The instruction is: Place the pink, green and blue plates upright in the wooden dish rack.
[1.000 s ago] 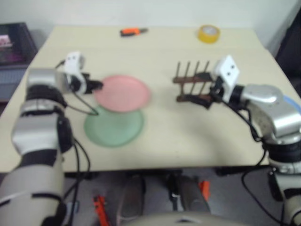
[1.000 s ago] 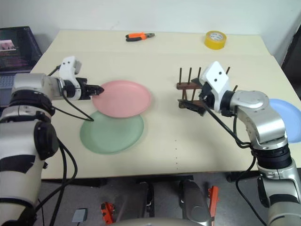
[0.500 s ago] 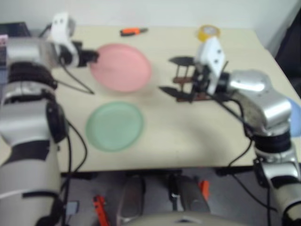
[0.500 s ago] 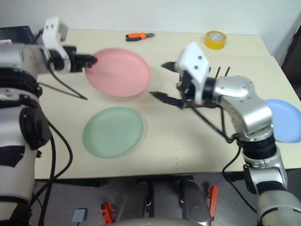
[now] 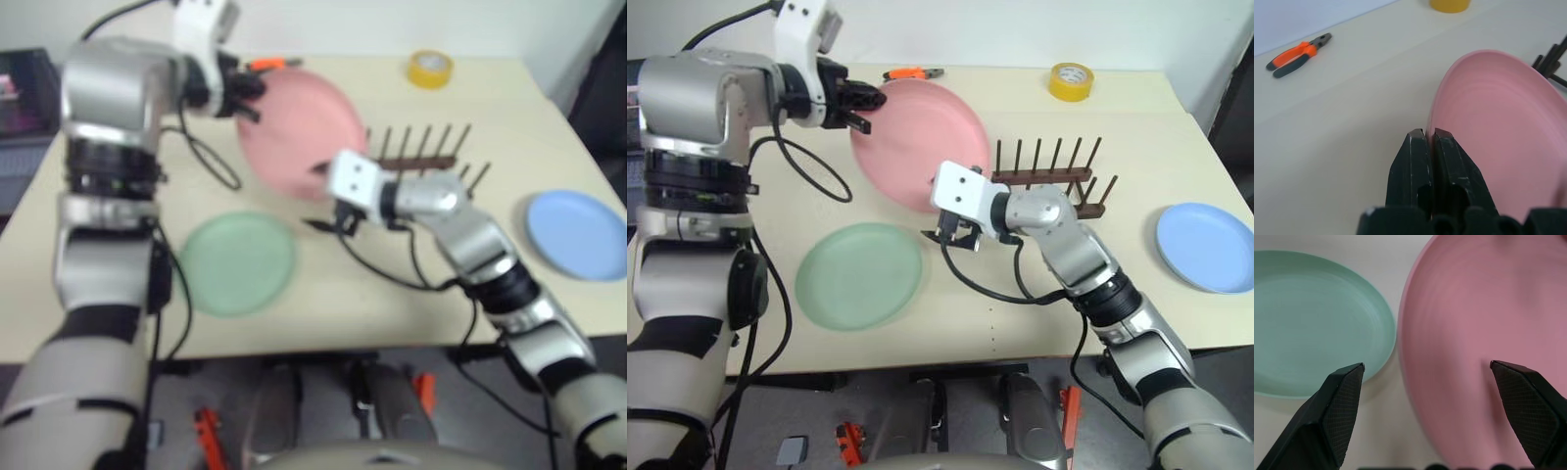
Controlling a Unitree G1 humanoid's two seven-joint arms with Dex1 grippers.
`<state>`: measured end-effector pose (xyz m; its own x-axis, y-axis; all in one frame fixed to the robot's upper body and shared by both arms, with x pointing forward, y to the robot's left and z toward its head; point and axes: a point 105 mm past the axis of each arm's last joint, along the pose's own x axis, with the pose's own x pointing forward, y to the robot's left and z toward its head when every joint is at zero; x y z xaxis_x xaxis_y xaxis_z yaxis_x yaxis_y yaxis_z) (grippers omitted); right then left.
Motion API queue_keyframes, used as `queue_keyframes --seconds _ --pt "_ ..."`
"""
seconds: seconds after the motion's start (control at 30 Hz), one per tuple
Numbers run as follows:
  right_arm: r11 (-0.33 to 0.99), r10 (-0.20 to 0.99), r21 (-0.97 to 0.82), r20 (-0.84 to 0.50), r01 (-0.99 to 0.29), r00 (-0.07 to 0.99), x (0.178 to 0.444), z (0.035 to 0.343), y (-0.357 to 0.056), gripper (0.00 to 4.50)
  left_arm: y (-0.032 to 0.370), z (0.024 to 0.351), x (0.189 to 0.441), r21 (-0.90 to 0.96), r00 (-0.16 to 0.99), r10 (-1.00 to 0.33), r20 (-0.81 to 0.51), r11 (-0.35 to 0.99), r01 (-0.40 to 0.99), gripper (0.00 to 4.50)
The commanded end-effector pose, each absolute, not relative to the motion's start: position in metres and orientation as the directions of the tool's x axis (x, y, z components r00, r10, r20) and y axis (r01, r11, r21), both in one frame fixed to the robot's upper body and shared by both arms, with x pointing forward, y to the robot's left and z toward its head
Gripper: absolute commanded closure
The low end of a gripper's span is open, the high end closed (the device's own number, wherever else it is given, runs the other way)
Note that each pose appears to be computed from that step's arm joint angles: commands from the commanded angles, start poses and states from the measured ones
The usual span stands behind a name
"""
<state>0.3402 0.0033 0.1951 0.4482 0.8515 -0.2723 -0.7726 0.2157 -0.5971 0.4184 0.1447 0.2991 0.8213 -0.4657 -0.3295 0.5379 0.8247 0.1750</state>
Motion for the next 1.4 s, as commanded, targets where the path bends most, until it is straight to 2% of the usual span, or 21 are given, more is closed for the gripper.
queue_keyframes --seconds 0.03,0.3,0.4,0.57,0.67,0.87,1.0,1.13,1.23,1.3,1.4 --pt "0.202 0.858 -0.646 -0.246 -0.736 0.451 0.337 0.206 0.006 0.6 0.14 0.316 0.413 0.201 0.832 -0.48 -0.28 0.818 0.539 4.5" --pt "0.208 0.851 -0.659 -0.242 -0.722 0.466 0.337 0.208 0.0 3.5 0.133 0.311 0.415 0.19 0.823 -0.492 -0.285 0.813 0.551 4.5" --pt "0.212 0.855 -0.663 -0.23 -0.718 0.465 0.336 0.211 -0.002 4.46 0.129 0.312 0.415 0.187 0.814 -0.508 -0.281 0.803 0.566 4.5" --pt "0.242 0.867 -0.679 -0.17 -0.693 0.469 0.335 0.225 -0.006 4.46 0.12 0.325 0.408 0.166 0.782 -0.569 -0.252 0.771 0.615 4.5" --pt "0.254 0.87 -0.686 -0.146 -0.681 0.472 0.336 0.23 -0.008 4.5 0.121 0.329 0.407 0.158 0.783 -0.571 -0.245 0.774 0.614 3.74" --pt "0.247 0.874 -0.693 -0.143 -0.677 0.464 0.336 0.23 -0.007 4.5 0.121 0.342 0.399 0.142 0.759 -0.612 -0.22 0.75 0.646 1.55" --pt "0.244 0.879 -0.689 -0.14 -0.683 0.456 0.336 0.23 -0.007 4.5 0.124 0.361 0.387 0.151 0.75 -0.64 -0.168 0.735 0.661 0.07" --pt "0.252 0.887 -0.677 -0.124 -0.692 0.444 0.337 0.232 -0.006 4.5 0.14 0.396 0.367 0.179 0.742 -0.669 -0.051 0.725 0.665 0.03" --pt "0.308 0.904 -0.616 -0.048 -0.725 0.424 0.337 0.245 -0.005 4.5 0.156 0.421 0.345 0.223 0.702 -0.708 0.072 0.698 0.681 0.03" --pt "0.36 0.906 -0.56 0.019 -0.746 0.422 0.338 0.26 -0.01 4.5 0.175 0.427 0.331 0.276 0.69 -0.71 0.142 0.698 0.661 0.03" --pt "0.424 0.902 -0.457 0.132 -0.782 0.411 0.336 0.286 -0.023 4.5 0.196 0.418 0.313 0.322 0.662 -0.725 0.192 0.683 0.655 0.03"
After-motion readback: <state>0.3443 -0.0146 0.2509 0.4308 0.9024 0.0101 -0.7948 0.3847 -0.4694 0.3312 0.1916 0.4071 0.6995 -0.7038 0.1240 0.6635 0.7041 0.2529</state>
